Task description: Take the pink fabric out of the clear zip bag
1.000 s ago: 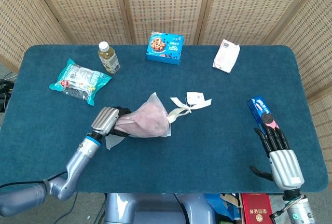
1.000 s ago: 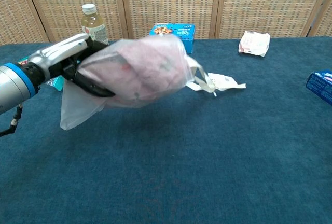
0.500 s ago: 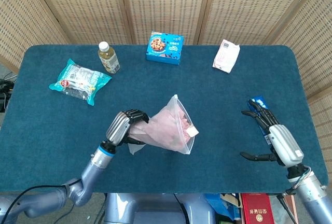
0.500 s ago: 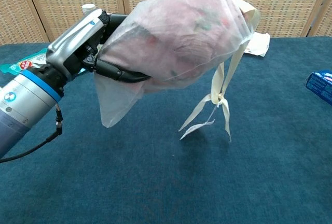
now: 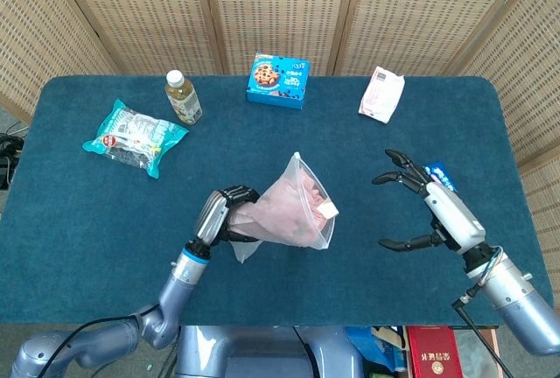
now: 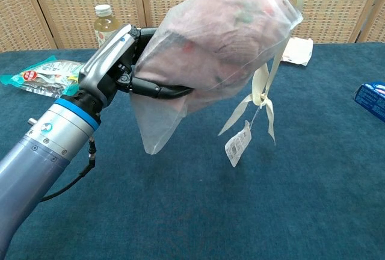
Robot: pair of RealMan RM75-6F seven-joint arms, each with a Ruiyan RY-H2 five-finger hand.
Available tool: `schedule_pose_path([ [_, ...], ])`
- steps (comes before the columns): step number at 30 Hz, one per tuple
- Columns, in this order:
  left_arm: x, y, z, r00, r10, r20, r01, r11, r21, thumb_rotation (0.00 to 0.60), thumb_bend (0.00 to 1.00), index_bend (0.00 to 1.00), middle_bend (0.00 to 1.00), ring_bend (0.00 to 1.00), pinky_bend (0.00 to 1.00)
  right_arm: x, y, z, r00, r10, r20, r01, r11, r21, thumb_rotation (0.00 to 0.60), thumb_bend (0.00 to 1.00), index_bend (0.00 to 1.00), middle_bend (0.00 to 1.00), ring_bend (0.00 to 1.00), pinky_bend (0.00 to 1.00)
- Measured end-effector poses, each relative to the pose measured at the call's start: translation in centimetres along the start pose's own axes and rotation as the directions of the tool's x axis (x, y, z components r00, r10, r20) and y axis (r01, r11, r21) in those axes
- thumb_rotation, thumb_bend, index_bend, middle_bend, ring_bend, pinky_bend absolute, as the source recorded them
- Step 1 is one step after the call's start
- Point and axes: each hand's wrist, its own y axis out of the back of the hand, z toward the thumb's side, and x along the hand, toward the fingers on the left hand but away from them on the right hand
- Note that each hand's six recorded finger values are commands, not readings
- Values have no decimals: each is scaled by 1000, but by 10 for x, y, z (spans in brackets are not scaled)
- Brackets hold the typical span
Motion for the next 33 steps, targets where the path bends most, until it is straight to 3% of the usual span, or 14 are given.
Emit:
schedule_pose_path([
  [5,3,1,0,999,28,16,-28,999,-39,600,223,640,554,466,474,-7,-1,9,1000,-1,-2,1,999,-40,600,0,326,0,0,0],
  [12,8,6,8,998,52,34,-50,997,-57,600,223,640,554,466,474,-10,-1,18,1000,3,11,-3,1000,-21,600,0,346,0,0,0],
  [33,18,5,28,999,46,21,-45,998,-43,600,223,640,554,466,474,-27,-8,46,999,34,35,-34,999,-25,600,0,352,0,0,0],
])
